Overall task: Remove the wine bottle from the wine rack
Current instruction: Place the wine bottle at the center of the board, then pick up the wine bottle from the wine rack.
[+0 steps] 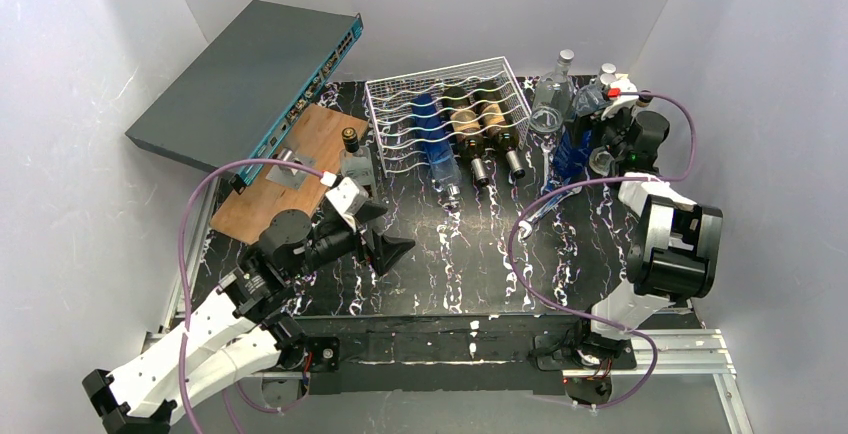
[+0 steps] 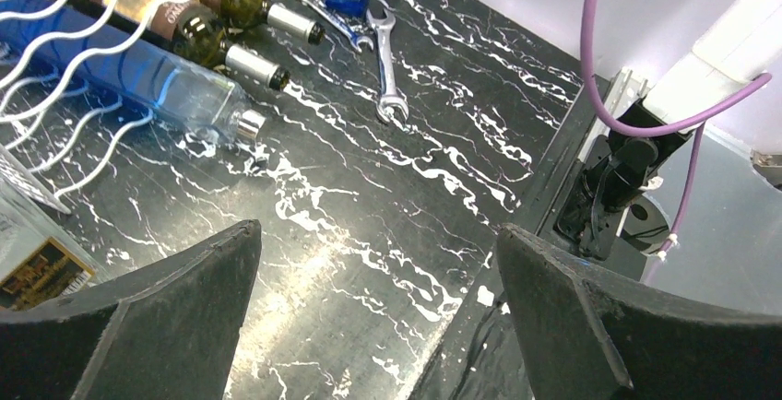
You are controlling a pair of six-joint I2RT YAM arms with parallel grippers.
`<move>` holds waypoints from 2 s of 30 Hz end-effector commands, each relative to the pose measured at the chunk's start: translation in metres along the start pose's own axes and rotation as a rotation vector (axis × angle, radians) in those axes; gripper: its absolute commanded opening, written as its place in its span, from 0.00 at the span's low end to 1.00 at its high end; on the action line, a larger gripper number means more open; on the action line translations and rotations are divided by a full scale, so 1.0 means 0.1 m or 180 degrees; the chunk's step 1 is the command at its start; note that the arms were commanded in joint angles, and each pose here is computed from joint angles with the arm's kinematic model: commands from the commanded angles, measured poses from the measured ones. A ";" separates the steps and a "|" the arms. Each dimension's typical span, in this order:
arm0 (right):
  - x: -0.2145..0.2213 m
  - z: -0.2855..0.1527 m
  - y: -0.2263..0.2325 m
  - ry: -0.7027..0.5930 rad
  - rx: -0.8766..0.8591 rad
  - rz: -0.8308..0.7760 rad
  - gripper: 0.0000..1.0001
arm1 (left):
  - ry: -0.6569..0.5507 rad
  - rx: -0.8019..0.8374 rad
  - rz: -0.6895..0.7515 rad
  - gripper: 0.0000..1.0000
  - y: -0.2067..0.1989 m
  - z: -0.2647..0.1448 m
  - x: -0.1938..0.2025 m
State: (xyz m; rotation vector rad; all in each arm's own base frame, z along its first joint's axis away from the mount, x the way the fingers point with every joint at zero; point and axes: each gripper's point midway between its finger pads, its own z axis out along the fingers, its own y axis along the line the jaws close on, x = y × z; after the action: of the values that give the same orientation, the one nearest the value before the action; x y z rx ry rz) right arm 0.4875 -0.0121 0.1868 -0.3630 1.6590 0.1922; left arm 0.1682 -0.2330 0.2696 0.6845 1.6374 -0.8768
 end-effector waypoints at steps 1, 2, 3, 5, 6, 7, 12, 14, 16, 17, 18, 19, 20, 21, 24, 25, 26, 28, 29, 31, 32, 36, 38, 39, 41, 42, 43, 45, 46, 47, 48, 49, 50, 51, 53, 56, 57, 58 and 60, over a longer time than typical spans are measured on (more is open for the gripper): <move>-0.22 -0.07 -0.06 -0.0135 0.0110 -0.0115 0.93 | 0.0027 -0.0029 -0.0087 0.98 -0.02 -0.02 -0.05; -0.22 -0.09 -0.05 -0.0137 0.0111 -0.0124 0.95 | 0.0033 -0.0039 -0.0097 0.98 -0.01 -0.02 -0.06; -0.23 -0.11 -0.06 -0.0142 0.0119 -0.0127 0.97 | 0.0049 -0.0056 -0.0107 0.98 -0.01 -0.03 -0.05; -0.26 -0.15 -0.03 -0.0158 0.0120 -0.0137 0.98 | 0.0074 -0.0087 -0.0130 0.98 0.00 -0.04 -0.06; -0.26 -0.17 -0.01 -0.0158 0.0112 -0.0140 0.98 | 0.0090 -0.0102 -0.0145 0.98 0.01 -0.04 -0.06; -0.27 -0.20 -0.01 -0.0154 0.0113 -0.0140 0.98 | 0.0108 -0.0111 -0.0162 0.98 0.01 -0.04 -0.06; -0.35 -0.32 0.00 -0.0101 0.0191 -0.0125 0.98 | 0.0193 -0.0141 -0.0274 0.98 0.00 -0.05 -0.05; -0.39 -0.36 -0.03 -0.0104 0.0266 -0.0111 0.98 | 0.0209 -0.0142 -0.0323 0.98 -0.01 -0.06 -0.06; -0.46 -0.42 -0.07 -0.0118 0.0346 -0.0105 0.98 | 0.0233 -0.0145 -0.0367 0.98 -0.02 -0.07 -0.07; -0.49 -0.44 -0.07 -0.0120 0.0364 -0.0105 0.98 | 0.0244 -0.0151 -0.0389 0.98 -0.02 -0.08 -0.07; -0.52 -0.47 -0.07 -0.0123 0.0369 -0.0111 0.98 | 0.0260 -0.0166 -0.0417 0.98 -0.02 -0.09 -0.06; -0.56 -0.50 -0.06 -0.0119 0.0356 -0.0120 0.98 | 0.0284 -0.0196 -0.0446 0.98 -0.01 -0.10 -0.06; -0.59 -0.53 -0.04 -0.0095 0.0331 -0.0141 0.98 | 0.0313 -0.0226 -0.0476 0.98 -0.01 -0.11 -0.05; -0.60 -0.57 -0.02 -0.0041 0.0303 -0.0173 0.98 | 0.0342 -0.0271 -0.0506 0.98 0.01 -0.11 -0.04; -0.59 -0.68 0.05 0.0108 0.0251 -0.0164 0.98 | 0.0408 -0.0376 -0.0642 0.98 0.04 -0.13 -0.03; -0.62 -0.74 0.07 0.0115 0.0253 -0.0185 0.98 | 0.0421 -0.0388 -0.0701 0.98 0.03 -0.12 -0.03; -0.62 -0.78 0.09 0.0132 0.0244 -0.0191 0.98 | 0.0431 -0.0395 -0.0754 0.98 0.03 -0.12 -0.03; -0.64 -0.87 0.15 0.0156 0.0237 -0.0209 0.98 | 0.0439 -0.0395 -0.0859 0.98 0.01 -0.10 -0.04; -0.63 -0.92 0.17 0.0186 0.0236 -0.0209 0.98 | 0.0439 -0.0389 -0.0903 0.98 0.00 -0.08 -0.04; -0.62 -1.00 0.23 0.0229 0.0217 -0.0203 0.98 | 0.0455 -0.0449 -0.1006 0.98 0.02 -0.06 -0.04; -0.61 -1.04 0.26 0.0251 0.0200 -0.0201 0.98 | 0.0472 -0.0508 -0.1067 0.98 0.04 -0.05 -0.03; -0.51 -1.17 0.40 0.0357 0.0083 -0.0138 0.99 | 0.0606 -0.0729 -0.1271 0.98 0.10 0.00 -0.01; -0.45 -1.22 0.50 0.0408 -0.0011 -0.0090 0.98 | 0.0677 -0.0746 -0.1347 0.98 0.10 0.04 0.01; -0.40 -1.25 0.55 0.0452 -0.0065 -0.0051 0.98 | 0.0707 -0.0762 -0.1390 0.98 0.10 0.06 0.02; -0.35 -1.31 0.64 0.0481 -0.0144 -0.0010 0.98 | 0.0752 -0.0789 -0.1458 0.98 0.10 0.10 0.03; -0.33 -1.33 0.68 0.0475 -0.0182 0.0009 0.98 | 0.0779 -0.0811 -0.1484 0.98 0.10 0.12 0.04; -0.32 -1.35 0.71 0.0466 -0.0210 0.0010 0.98 | 0.0788 -0.0834 -0.1507 0.98 0.11 0.13 0.04; -0.29 -1.39 0.78 0.0481 -0.0280 0.0041 0.98 | 0.0810 -0.0861 -0.1537 0.98 0.12 0.16 0.03; -0.28 -1.41 0.82 0.0493 -0.0333 0.0059 0.98 | 0.0813 -0.0874 -0.1561 0.98 0.12 0.18 0.02; -0.26 -1.42 0.87 0.0497 -0.0404 0.0081 0.98 | 0.0823 -0.0877 -0.1581 0.98 0.12 0.20 0.02; -0.24 -1.44 0.94 0.0499 -0.0502 0.0110 0.98 | 0.0835 -0.0884 -0.1596 0.98 0.12 0.22 0.02; -0.22 -1.45 1.01 0.0507 -0.0608 0.0149 0.98 | 0.0845 -0.0880 -0.1605 0.98 0.11 0.24 0.00; -0.19 -1.48 1.09 0.0514 -0.0733 0.0199 0.98 | 0.0868 -0.0875 -0.1620 0.98 0.11 0.27 0.00; -0.16 -1.50 1.17 0.0520 -0.0852 0.0246 0.98 | 0.0879 -0.0872 -0.1628 0.98 0.10 0.30 -0.01; -0.12 -1.55 1.28 0.0523 -0.1003 0.0298 0.98 | 0.0905 -0.0866 -0.1604 0.98 0.08 0.37 -0.04; -0.02 -1.61 1.35 0.0547 -0.1054 0.0298 0.98 | 0.0952 -0.0957 -0.1455 0.98 0.08 0.50 -0.05; -0.02 -1.62 1.35 0.0542 -0.1051 0.0280 0.98 | 0.0960 -0.0997 -0.1380 0.98 0.08 0.54 -0.07; -0.01 -1.63 1.36 0.0542 -0.1049 0.0274 0.98 | 0.0973 -0.1052 -0.1309 0.98 0.09 0.59 -0.07; 0.00 -1.65 1.38 0.0542 -0.1066 0.0276 0.98 | 0.0971 -0.1210 -0.1177 0.98 0.15 0.69 -0.08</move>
State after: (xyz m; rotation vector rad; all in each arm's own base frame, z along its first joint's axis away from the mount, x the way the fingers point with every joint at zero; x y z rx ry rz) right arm 0.2937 0.0548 0.1890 -0.5261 1.8554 0.4935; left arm 0.2014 -0.2785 0.2552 0.2650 2.2274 -0.8417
